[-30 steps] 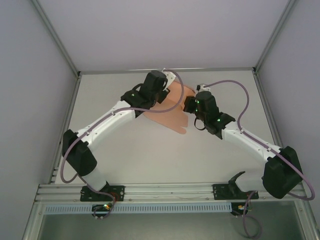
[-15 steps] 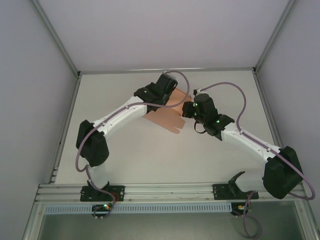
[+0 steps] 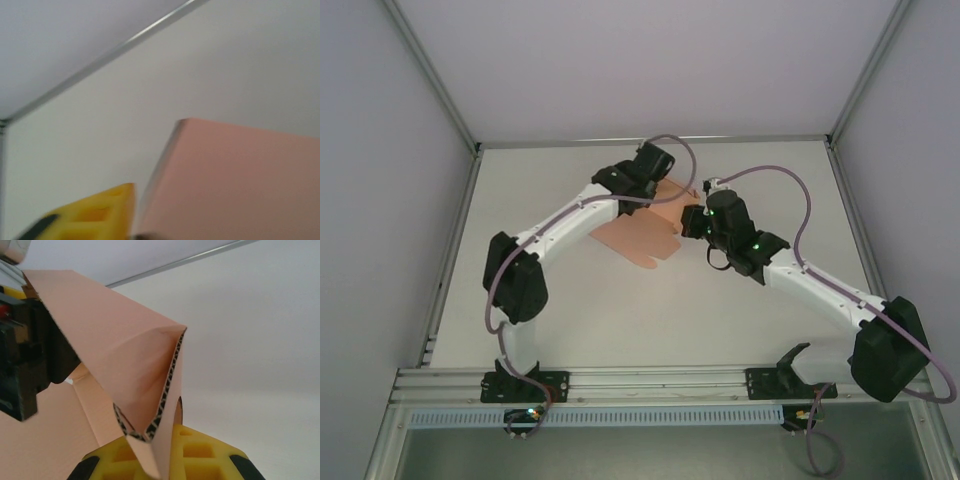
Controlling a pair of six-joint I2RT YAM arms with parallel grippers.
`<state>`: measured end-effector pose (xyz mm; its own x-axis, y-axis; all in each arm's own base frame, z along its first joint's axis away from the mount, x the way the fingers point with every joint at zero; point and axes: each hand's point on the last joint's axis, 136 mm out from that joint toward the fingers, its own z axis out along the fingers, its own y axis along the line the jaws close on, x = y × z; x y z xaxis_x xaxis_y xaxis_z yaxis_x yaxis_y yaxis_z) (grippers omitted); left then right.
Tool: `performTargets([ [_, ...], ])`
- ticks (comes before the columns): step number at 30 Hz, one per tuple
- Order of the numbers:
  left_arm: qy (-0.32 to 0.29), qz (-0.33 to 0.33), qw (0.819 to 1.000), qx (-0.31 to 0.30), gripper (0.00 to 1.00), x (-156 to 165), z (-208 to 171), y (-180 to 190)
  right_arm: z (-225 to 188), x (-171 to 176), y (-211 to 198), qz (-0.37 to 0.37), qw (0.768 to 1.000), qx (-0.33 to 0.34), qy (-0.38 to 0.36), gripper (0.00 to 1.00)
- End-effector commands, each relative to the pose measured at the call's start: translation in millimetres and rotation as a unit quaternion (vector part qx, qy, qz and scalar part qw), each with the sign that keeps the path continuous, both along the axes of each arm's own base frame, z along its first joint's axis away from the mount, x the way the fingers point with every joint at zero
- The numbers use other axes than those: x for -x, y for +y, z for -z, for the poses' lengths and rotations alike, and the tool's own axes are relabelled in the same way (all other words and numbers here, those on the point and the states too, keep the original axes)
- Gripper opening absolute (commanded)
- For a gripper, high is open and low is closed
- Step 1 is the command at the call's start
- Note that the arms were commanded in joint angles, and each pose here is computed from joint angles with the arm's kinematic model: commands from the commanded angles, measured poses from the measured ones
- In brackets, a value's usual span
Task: Assemble paper box
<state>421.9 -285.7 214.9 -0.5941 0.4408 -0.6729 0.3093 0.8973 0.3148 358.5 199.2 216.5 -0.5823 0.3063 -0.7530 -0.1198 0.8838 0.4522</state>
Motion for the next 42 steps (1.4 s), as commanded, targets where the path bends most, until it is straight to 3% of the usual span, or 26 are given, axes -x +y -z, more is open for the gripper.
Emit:
performTargets([
  [1,0.067,-0.003,0.995,0.072,0.55,4,12,37,-42,-1,-11,0.019,0.998,-0.02,-0.058,0.0],
  [5,0.068,0.081,0.979,0.172,0.72,27,-18,12,-38,-2,-5,0.01,0.999,-0.021,-0.049,0.0],
  [8,0.075,0.124,0.965,0.219,0.79,41,-33,3,-32,-4,-4,0.009,0.999,-0.02,-0.041,0.0],
  [11,0.086,0.157,0.949,0.259,1.0,54,-41,-4,-27,-5,-2,0.008,0.999,-0.02,-0.035,0.0],
  [21,0.092,0.198,0.931,0.294,1.0,75,-58,-6,-9,-9,-1,0.007,1.0,-0.001,-0.002,0.0],
  [27,0.037,0.098,0.957,0.272,1.0,74,-71,48,40,-3,-5,-0.025,0.991,0.079,0.105,0.0],
  [31,0.007,0.012,0.962,0.274,1.0,77,-65,100,81,10,3,-0.121,0.962,0.151,0.193,0.0],
  [34,-0.001,-0.028,0.956,0.291,1.0,82,-58,129,106,20,15,-0.249,0.913,0.224,0.231,0.0],
  [38,0.003,-0.056,0.949,0.311,1.0,85,-46,152,129,8,14,-0.345,0.839,0.353,0.227,0.0],
  [42,0.011,-0.057,0.945,0.322,1.0,86,-37,156,137,-21,15,-0.368,0.799,0.433,0.195,0.0],
])
